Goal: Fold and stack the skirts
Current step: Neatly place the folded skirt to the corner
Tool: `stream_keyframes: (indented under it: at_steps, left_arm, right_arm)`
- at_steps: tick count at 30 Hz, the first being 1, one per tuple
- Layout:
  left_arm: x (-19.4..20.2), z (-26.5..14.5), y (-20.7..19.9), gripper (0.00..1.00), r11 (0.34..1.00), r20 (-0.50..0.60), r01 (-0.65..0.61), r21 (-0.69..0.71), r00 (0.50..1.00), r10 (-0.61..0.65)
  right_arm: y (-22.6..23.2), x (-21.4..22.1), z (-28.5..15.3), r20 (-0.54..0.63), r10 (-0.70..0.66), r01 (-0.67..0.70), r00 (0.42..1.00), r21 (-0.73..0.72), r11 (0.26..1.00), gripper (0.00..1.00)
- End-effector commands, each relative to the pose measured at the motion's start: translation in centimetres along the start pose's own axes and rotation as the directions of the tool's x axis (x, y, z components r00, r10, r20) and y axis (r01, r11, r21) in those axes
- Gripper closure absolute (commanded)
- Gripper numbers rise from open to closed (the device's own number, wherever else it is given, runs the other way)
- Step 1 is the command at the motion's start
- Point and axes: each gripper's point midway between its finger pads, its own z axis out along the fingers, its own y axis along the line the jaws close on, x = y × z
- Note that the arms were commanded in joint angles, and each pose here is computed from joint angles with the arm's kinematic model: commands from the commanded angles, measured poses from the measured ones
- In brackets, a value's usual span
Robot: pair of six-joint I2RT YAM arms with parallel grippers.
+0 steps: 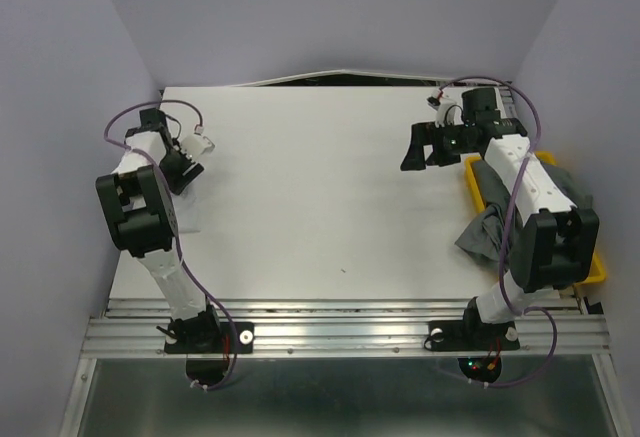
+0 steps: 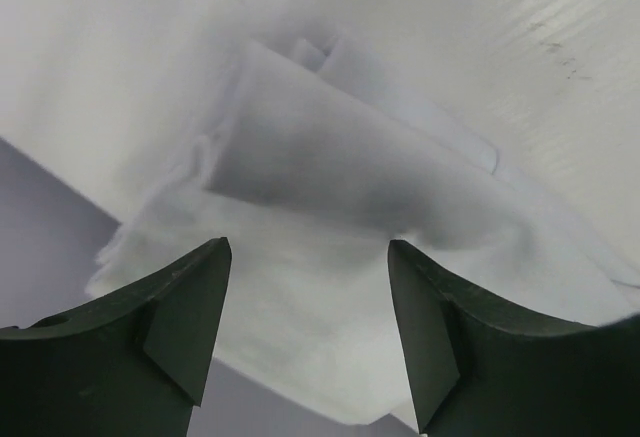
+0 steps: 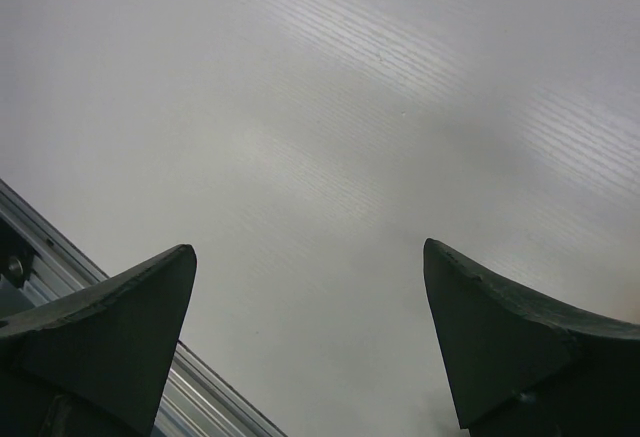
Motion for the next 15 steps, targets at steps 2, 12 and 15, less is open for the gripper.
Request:
stream_keyframes:
  at_steps: [2,12,15]
  left_arm:
    - [-5.0,-13.3,7.9,0.22,0.957,0.161,-0.018,-0.291,0.985,0.067]
    - [-11.4,-23.6,4.5,0.01,0.910,0.432,0.134,-0.393,0.900,0.054]
    - [-15.3,-24.9,-0.3,0.01,0.910,0.581,0.224,-0.348,0.814,0.021]
  right_arm:
    - [2.1,-4.1,-2.7,0.113,-0.044,0.048,0.993,-0.034,0.998,0.00]
    - [3.2,-5.4,-2.9,0.187,0.006,0.008,0.982,-0.076,0.997,0.00]
    - [3.5,-5.0,-2.6,0.196,0.037,-0.017,0.980,-0.104,0.994,0.00]
